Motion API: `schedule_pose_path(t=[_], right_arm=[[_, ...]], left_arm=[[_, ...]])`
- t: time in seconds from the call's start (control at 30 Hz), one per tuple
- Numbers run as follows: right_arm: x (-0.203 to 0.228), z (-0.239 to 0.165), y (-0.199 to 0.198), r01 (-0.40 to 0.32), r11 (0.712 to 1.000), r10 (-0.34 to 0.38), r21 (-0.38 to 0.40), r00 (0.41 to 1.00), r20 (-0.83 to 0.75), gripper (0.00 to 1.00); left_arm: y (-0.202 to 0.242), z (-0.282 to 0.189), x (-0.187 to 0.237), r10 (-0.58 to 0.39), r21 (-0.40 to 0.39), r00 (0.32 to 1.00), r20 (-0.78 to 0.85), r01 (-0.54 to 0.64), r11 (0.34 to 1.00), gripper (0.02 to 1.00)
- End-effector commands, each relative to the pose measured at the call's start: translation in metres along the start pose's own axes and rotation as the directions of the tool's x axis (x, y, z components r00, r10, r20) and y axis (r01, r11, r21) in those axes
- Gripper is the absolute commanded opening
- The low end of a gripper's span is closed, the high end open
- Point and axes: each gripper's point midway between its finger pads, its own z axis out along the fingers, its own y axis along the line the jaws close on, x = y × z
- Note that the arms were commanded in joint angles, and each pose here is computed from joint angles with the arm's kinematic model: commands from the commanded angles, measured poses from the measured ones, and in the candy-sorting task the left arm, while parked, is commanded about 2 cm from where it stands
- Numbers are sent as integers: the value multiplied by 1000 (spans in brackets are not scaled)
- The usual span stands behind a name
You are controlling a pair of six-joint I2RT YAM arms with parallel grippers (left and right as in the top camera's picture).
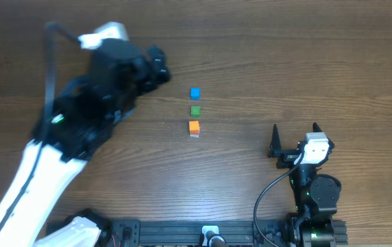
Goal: Stack Cubes
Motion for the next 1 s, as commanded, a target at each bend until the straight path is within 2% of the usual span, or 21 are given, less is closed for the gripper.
schedule_pose_path(t=[0.03,0.2,0.3,0.67,0.9,1.0], right_arm=[[1,0,3,-2,1000,2,-18,1000,5,991],[1,0,3,-2,1000,2,-18,1000,5,993],[1,0,3,-2,1000,2,-18,1000,5,993],[1,0,3,-2,1000,2,-18,1000,5,993],[1,0,3,-2,1000,2,-18,1000,5,993],[1,0,3,-2,1000,2,-18,1000,5,991]], left_arm=[[25,-35,-27,25,5,993,117,-26,1000,954],[53,-68,-40,38,87,966,257,-62,994,950],[75,-82,-33,61,112,934,353,-107,988,954],[139,-71,42,246,77,807,536,-337,938,954],[158,-45,79,331,61,779,532,-425,903,961],[162,-37,84,332,64,775,538,-430,901,943]])
